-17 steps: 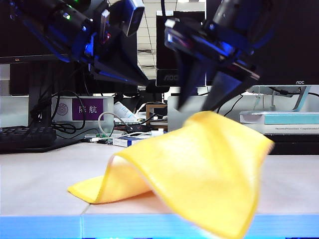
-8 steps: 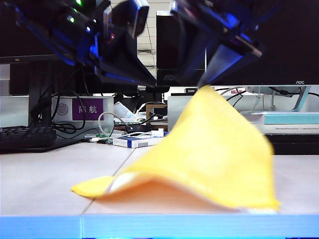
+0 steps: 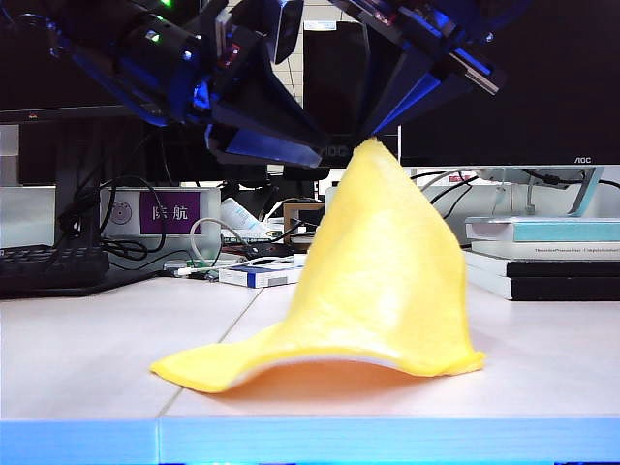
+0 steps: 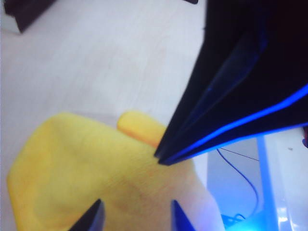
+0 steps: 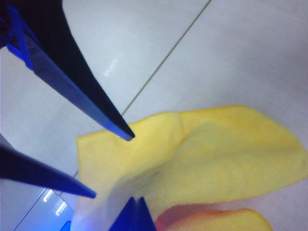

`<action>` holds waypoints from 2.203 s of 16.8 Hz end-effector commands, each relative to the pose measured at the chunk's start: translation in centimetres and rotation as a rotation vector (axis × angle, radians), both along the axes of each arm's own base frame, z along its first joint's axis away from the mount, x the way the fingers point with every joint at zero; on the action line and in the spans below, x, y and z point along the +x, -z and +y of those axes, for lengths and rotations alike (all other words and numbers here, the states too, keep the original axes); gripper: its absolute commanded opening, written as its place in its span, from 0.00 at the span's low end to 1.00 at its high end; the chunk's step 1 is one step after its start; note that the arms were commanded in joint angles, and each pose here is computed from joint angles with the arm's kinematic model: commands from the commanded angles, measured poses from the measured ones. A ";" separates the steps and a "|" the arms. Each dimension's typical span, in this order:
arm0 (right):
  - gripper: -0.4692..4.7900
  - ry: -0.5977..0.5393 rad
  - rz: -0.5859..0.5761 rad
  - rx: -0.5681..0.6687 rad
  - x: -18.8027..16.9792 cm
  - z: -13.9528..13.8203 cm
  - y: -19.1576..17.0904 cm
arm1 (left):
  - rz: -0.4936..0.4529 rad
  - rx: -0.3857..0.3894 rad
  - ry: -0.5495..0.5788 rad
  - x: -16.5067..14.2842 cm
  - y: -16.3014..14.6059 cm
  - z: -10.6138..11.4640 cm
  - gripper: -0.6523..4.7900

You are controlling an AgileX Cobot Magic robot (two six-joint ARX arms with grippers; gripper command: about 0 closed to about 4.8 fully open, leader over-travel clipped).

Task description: Wipe the table from front to back using the rag.

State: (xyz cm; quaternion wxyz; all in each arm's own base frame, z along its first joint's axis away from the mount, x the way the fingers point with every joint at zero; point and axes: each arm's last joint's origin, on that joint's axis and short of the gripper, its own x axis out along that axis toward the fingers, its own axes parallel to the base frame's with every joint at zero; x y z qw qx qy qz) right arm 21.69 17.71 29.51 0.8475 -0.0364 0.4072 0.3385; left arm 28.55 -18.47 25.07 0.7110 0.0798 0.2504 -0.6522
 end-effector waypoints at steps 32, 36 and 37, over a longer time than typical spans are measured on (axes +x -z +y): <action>0.08 0.173 -0.611 0.139 -8.0 -9.1 1.1 | -0.419 -0.008 -0.481 -16.1 -15.4 9.0 0.11; 0.08 0.178 -0.619 0.141 -9.7 -10.2 3.8 | -0.404 0.036 -0.509 -20.4 -15.1 12.1 0.11; 0.08 0.181 -0.623 0.142 -10.1 -10.5 4.6 | -0.406 0.032 -0.509 -21.9 -14.6 13.1 0.11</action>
